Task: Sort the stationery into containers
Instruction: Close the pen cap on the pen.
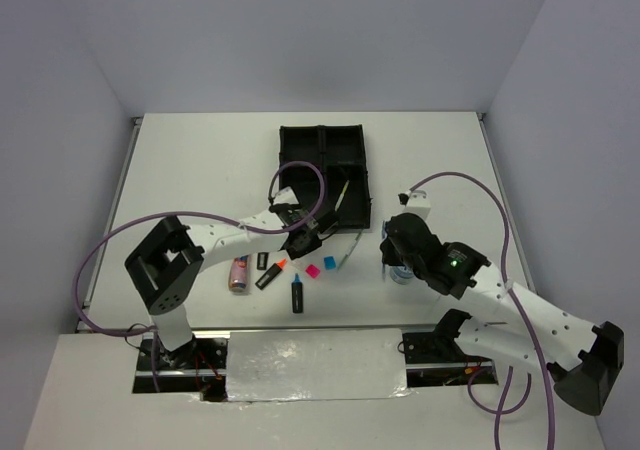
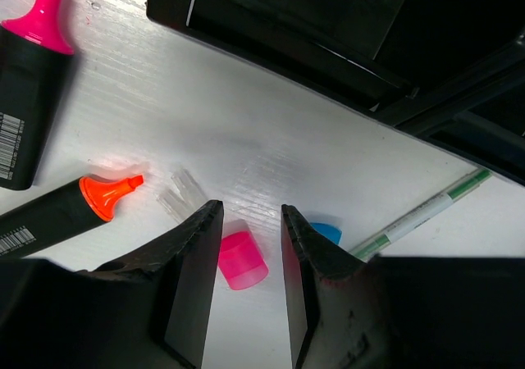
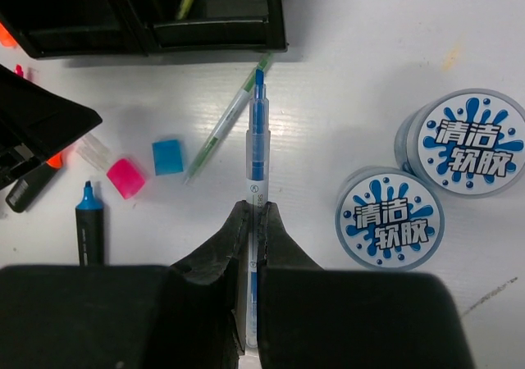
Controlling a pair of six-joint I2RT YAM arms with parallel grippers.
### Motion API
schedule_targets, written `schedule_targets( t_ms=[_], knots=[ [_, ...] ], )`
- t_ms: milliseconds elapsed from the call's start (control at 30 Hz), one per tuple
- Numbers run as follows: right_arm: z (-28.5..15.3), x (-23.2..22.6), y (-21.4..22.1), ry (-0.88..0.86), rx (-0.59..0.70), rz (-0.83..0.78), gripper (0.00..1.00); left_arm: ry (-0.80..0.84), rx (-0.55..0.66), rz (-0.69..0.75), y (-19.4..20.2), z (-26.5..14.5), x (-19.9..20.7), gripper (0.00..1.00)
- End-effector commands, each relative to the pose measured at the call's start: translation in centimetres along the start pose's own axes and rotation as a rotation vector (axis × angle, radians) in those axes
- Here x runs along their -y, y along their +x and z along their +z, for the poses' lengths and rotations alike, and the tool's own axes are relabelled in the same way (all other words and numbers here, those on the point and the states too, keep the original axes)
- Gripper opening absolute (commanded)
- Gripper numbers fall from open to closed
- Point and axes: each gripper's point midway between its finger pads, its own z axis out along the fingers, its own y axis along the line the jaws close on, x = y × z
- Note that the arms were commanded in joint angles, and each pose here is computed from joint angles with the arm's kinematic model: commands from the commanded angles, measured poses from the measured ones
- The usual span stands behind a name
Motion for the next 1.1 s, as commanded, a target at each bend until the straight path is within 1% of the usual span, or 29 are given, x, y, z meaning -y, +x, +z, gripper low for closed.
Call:
schedule_targets(
  t_ms=[0, 400, 633, 1067],
  knots=[
    [0.4, -0.3, 0.3, -0.013, -0.005, -0.019, 0.00, -0.024, 0.025, 0.012, -0.3, 0.7, -0.5, 0.47],
    [0.8, -0.6, 0.7, -0.017, -0.025, -0.023, 0.00, -0.037, 0.013, 0.003, -0.1, 1.4, -2.3, 0.47],
    [1.1, -0.7, 1.0, -0.016, -0.036, -0.032, 0.00, -0.017, 0.006, 0.004, -0.3, 1.3, -1.8, 0.47],
    [1.6, -0.9, 1.4, -0.012, -0.053, -0.043, 0.00, -0.019, -0.013, 0.000, 0.4, 1.5, -2.5, 0.46]
  ],
)
